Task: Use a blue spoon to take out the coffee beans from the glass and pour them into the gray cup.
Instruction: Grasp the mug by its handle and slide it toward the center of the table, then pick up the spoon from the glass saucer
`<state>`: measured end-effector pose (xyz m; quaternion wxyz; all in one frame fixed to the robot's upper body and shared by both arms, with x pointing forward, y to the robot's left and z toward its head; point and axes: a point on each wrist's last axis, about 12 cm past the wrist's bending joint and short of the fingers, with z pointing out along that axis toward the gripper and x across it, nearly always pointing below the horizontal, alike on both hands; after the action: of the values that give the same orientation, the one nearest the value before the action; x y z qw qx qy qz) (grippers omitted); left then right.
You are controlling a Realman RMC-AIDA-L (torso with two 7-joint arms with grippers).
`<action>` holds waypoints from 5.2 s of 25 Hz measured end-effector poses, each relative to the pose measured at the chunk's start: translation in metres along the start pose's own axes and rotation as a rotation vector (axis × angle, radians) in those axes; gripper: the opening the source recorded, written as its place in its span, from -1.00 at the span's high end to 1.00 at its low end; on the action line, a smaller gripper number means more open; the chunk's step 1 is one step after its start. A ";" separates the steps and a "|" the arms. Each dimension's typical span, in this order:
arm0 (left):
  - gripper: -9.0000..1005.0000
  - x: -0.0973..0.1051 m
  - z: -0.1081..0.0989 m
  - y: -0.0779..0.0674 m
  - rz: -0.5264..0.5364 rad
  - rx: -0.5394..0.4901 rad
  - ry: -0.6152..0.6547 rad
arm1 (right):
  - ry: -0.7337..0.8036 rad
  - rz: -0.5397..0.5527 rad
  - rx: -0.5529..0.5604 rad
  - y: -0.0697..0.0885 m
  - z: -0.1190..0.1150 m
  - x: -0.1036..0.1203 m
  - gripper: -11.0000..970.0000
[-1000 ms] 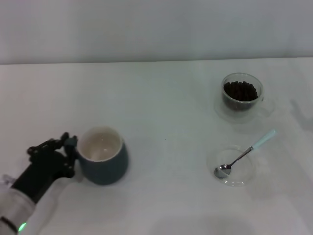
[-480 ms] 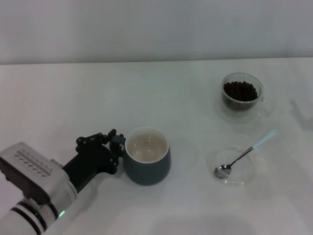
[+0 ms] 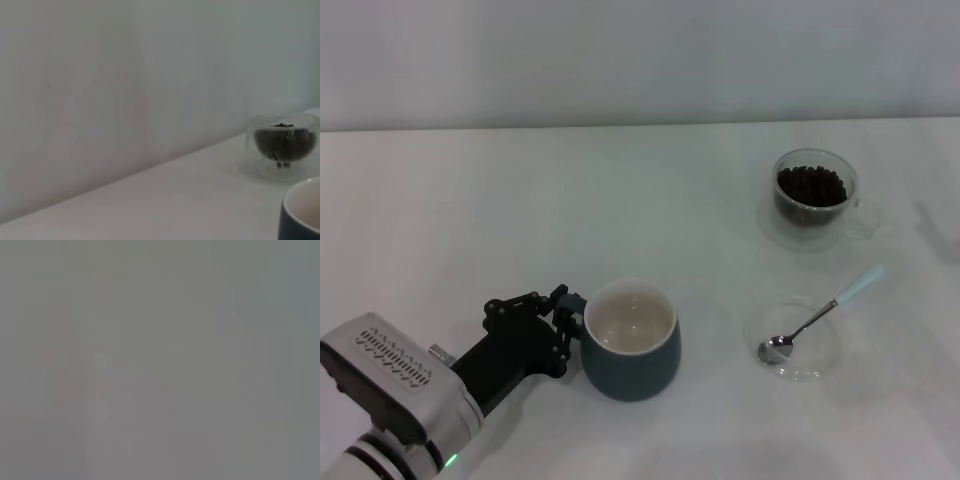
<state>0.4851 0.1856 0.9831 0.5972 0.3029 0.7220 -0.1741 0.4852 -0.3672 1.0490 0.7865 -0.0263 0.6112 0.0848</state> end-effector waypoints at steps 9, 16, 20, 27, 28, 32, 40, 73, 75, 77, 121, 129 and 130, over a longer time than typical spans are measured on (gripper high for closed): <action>0.45 -0.002 -0.008 0.000 -0.013 -0.018 -0.055 | 0.000 -0.002 -0.003 0.000 0.000 0.000 -0.80; -0.05 0.002 -0.017 0.001 -0.031 -0.045 -0.063 | -0.002 0.000 -0.003 0.000 -0.001 0.000 -0.80; -0.14 0.004 -0.020 0.001 -0.035 -0.052 -0.061 | -0.002 0.002 -0.003 0.000 -0.001 0.000 -0.80; -0.19 0.007 -0.024 0.001 -0.052 -0.076 -0.053 | -0.003 0.005 -0.003 0.000 -0.002 0.000 -0.79; -0.20 0.008 -0.024 0.002 -0.054 -0.079 -0.052 | -0.004 0.006 -0.004 0.000 -0.002 0.000 -0.79; -0.48 0.008 -0.024 0.002 -0.057 -0.083 -0.047 | -0.009 0.008 -0.007 0.001 -0.002 -0.001 -0.79; -0.73 0.012 -0.029 0.001 -0.070 -0.091 -0.036 | -0.009 0.009 -0.008 0.001 -0.002 -0.001 -0.79; -0.72 0.027 -0.115 0.003 -0.282 -0.372 -0.234 | 0.476 0.642 -0.081 -0.023 -0.035 0.020 -0.79; -0.72 0.027 -0.115 0.007 -0.295 -0.379 -0.238 | 0.520 0.662 -0.080 -0.020 -0.037 0.024 -0.79; -0.72 0.026 -0.112 0.010 -0.298 -0.378 -0.244 | 0.540 0.671 -0.075 -0.017 -0.039 0.028 -0.79; -0.72 0.015 -0.097 0.026 -0.271 -0.386 -0.284 | 0.682 0.742 -0.113 0.034 -0.014 0.059 0.38; -0.72 0.015 -0.097 0.026 -0.272 -0.385 -0.284 | 0.662 0.780 -0.104 0.033 -0.015 0.057 0.61; -0.72 0.015 -0.097 0.026 -0.272 -0.385 -0.284 | 0.657 0.783 -0.105 0.033 -0.015 0.056 0.62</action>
<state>0.4270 0.2679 0.9932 0.7103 0.0563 0.6847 -0.1530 0.4791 -0.3308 0.9930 0.4597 0.1397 0.7852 0.3907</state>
